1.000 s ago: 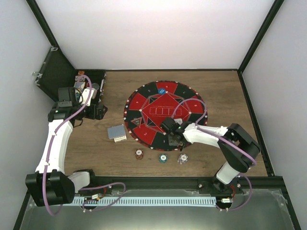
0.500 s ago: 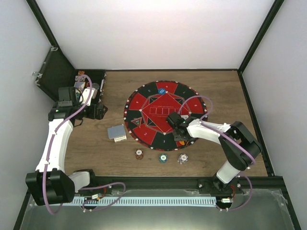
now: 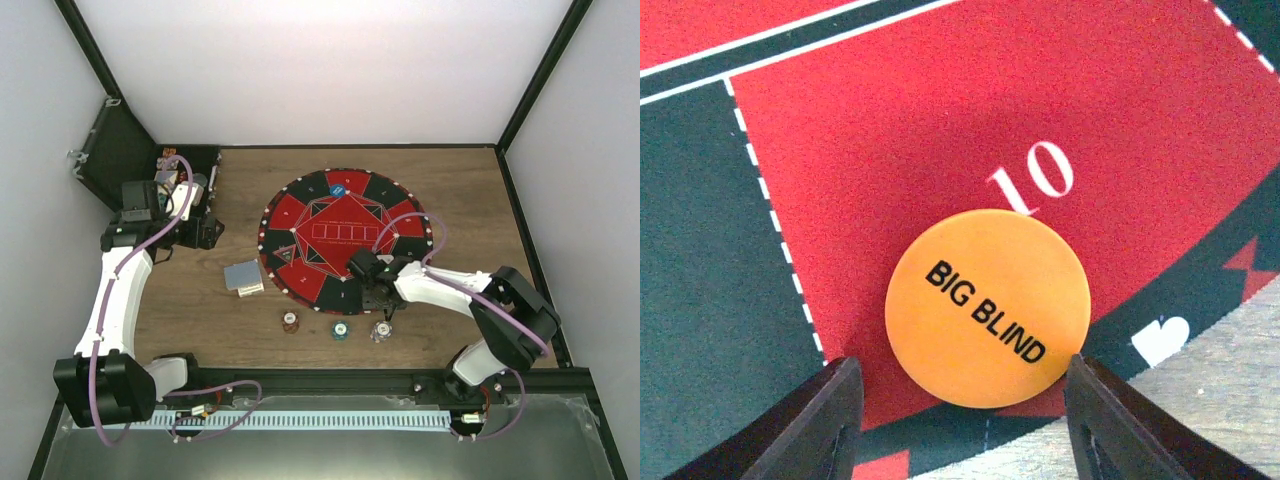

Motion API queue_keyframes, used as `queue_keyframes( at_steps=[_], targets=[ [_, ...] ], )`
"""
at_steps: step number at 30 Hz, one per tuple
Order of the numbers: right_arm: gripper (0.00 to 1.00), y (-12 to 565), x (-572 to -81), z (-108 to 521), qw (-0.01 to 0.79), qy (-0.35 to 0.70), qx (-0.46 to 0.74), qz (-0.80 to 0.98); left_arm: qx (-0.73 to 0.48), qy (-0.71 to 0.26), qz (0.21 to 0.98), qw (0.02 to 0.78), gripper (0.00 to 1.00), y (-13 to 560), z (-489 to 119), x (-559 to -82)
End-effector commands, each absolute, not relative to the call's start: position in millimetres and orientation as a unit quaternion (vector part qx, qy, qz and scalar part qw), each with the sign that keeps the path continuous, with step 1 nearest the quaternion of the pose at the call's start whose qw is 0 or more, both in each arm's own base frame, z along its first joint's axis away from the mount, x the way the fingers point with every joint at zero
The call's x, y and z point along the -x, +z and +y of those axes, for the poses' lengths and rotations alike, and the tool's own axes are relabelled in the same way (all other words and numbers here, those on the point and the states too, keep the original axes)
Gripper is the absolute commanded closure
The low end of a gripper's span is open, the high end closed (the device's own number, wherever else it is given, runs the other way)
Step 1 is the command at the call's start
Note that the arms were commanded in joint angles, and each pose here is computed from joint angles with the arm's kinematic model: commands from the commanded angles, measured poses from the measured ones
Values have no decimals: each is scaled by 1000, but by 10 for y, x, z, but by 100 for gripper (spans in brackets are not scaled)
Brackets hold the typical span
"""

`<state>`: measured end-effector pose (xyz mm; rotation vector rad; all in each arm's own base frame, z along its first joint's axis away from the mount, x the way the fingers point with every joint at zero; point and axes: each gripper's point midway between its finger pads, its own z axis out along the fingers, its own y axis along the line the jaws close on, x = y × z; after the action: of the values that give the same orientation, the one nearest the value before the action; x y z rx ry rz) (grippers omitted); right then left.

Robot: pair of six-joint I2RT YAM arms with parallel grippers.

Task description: Distribute texas hold em gaming equipment

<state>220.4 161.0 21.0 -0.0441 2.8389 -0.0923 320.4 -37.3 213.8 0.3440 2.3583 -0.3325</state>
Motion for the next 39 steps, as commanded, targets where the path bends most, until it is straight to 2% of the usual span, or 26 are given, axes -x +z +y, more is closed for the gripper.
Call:
queue_keyframes(
  at_steps=[1, 12, 17, 22, 29, 34, 39],
  targets=[
    [45, 172, -2181, 1532, 145, -51, 3, 988, -139, -130, 907, 376, 0, 2241, -368, -3259],
    [59, 129, -2471, 1250, 160, -103, -42, 981, -143, -121, 907, 378, 0, 2252, -351, -3220],
    [59, 164, -2586, 1125, 168, -111, -57, 978, -144, -125, 906, 377, 0, 2254, -361, -3219],
    [59, 302, -2662, 1253, 176, -94, -43, 979, -144, -125, 907, 375, 0, 2237, -362, -3206],
    [37, 1141, -2628, 1976, 239, -12, 34, 970, -146, -124, 909, 371, 0, 2226, -354, -3193],
    [21, 1528, -2220, 2802, 230, 100, 127, 960, -136, -115, 913, 366, 0, 2192, -307, -3214],
    [11, 1507, -1672, 3593, 191, 154, 226, 943, -128, -106, 919, 358, 0, 2123, -252, -3223]
  ],
)
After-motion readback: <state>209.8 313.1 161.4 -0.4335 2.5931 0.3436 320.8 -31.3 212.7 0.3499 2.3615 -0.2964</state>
